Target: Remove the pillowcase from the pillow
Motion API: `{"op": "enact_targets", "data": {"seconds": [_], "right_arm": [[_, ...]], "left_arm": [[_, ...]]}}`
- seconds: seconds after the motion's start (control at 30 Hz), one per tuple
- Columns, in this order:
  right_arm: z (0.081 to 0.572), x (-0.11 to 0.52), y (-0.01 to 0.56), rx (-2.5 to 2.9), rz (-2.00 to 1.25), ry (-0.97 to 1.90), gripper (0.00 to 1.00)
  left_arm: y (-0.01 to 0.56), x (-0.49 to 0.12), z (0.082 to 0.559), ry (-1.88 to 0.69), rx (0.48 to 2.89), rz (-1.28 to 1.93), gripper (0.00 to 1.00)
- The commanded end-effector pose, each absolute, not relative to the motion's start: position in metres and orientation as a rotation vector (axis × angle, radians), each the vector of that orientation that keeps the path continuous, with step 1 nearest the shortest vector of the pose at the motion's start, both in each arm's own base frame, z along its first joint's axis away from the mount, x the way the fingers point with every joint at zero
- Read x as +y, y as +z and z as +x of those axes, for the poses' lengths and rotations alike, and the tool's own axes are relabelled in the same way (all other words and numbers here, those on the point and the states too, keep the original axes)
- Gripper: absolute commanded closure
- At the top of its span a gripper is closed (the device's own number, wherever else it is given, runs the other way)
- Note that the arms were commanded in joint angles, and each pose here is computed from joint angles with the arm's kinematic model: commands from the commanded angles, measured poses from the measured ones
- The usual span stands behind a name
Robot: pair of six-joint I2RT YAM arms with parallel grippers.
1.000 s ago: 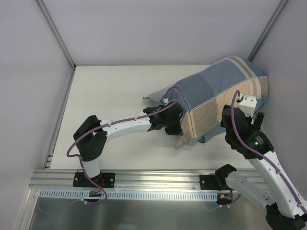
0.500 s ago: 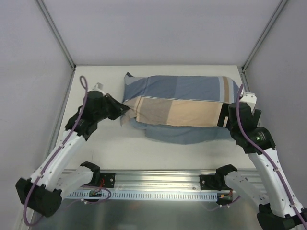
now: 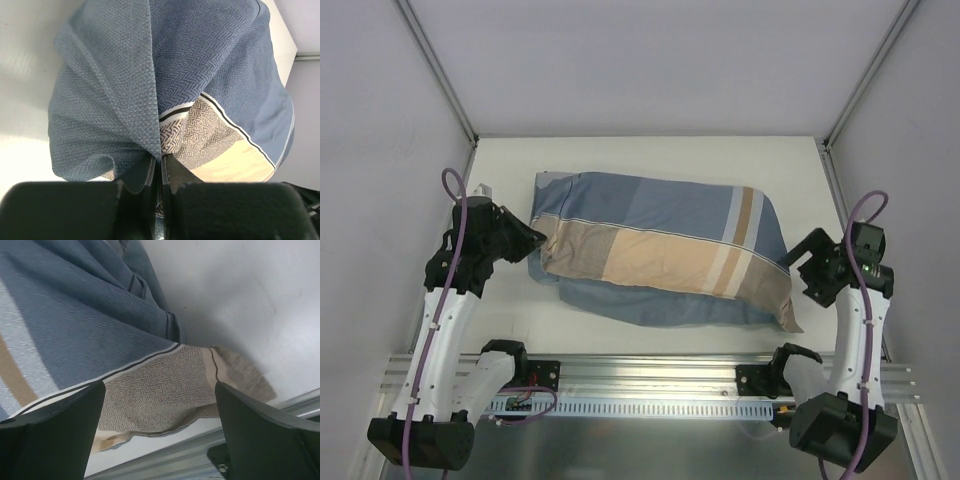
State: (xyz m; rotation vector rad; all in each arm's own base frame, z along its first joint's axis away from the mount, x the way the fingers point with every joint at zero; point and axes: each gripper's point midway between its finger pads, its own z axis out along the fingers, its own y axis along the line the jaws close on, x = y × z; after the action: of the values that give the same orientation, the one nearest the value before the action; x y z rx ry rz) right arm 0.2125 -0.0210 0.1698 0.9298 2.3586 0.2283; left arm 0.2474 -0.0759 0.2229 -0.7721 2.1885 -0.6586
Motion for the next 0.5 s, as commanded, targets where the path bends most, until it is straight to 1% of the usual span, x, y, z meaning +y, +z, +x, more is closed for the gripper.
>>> {"op": "enact_targets", "data": {"seconds": [0.0, 0.07, 0.2, 0.37, 0.47], "right_arm": [[0.193, 0.015, 0.137, 2.365, 1.188, 0.551, 0.04], [0.188, 0.022, 0.127, 2.334, 1.23, 0.612, 0.04], [0.171, 0.027, 0.108, 2.337, 1.31, 0.609, 0.04], [0.153, 0.037, 0.081, 2.371, 1.417, 0.638, 0.04], [0.159, 0.044, 0.073, 2.328, 1.43, 0.712, 0.04]], "left_arm": [[0.241, -0.077, 0.245, -0.666, 2.183, -0.679, 1.0], [0.238, -0.081, 0.242, -0.693, 2.197, -0.671, 1.0], [0.231, -0.087, 0.238, -0.725, 2.232, -0.654, 1.0], [0.223, -0.084, 0.236, -0.692, 2.248, -0.636, 1.0], [0.221, -0.083, 0.238, -0.683, 2.254, -0.629, 1.0]]}}
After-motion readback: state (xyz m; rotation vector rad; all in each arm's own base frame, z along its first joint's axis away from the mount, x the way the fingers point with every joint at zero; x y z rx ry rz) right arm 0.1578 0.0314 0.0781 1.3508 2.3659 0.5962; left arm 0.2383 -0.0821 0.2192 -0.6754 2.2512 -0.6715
